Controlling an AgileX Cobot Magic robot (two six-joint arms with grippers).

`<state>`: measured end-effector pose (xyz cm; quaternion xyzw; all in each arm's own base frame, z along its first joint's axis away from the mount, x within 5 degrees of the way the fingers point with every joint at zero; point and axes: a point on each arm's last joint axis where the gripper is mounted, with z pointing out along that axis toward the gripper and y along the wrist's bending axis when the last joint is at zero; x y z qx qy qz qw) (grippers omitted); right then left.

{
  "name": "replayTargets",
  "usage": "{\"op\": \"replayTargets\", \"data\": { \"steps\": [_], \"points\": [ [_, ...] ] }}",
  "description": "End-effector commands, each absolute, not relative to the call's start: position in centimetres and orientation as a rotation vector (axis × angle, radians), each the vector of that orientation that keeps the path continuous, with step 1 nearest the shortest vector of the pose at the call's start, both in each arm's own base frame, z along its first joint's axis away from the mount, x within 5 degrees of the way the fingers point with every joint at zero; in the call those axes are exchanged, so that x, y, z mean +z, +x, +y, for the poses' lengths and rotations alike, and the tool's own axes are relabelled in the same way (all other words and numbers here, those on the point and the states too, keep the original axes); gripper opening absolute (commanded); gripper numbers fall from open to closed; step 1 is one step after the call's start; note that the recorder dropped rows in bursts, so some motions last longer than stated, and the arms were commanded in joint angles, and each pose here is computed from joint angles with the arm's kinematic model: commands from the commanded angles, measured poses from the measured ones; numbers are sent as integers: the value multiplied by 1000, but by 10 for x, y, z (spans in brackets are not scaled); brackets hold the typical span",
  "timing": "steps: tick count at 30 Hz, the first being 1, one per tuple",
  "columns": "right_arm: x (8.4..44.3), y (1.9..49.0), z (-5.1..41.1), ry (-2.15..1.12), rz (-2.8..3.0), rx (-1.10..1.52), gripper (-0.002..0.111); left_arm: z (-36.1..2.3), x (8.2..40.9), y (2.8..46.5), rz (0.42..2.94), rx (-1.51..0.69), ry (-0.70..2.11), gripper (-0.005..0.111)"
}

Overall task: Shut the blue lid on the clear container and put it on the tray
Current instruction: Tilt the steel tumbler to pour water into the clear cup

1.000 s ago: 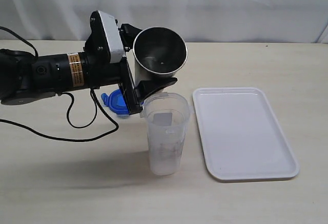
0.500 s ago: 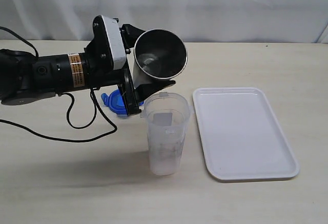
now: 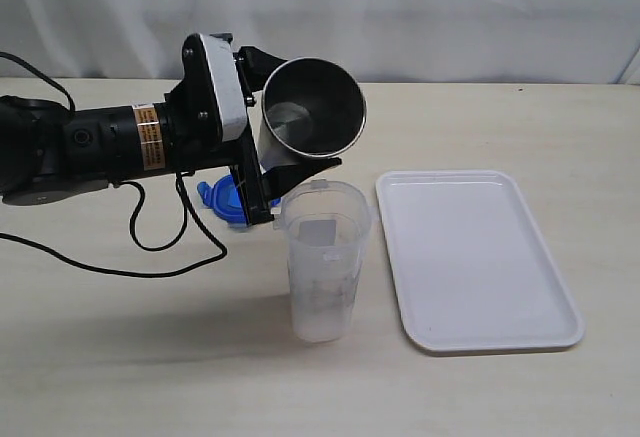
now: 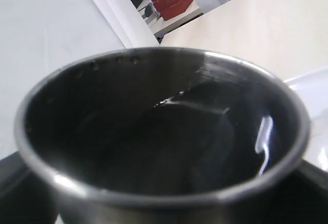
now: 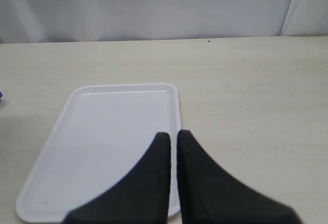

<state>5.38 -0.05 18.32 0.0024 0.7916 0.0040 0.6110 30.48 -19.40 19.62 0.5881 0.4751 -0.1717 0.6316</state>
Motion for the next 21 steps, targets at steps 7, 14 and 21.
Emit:
{"op": "replayTargets", "data": {
  "steps": [7,14,21],
  "points": [
    [182,54,0,8,1826,13,5,-196,211,306,982,-372,1302,0],
    [182,54,0,8,1826,13,5,-196,211,306,964,-351,1314,0],
    [182,54,0,8,1826,13,5,-196,212,306,946,-327,1319,0]
  ]
}}
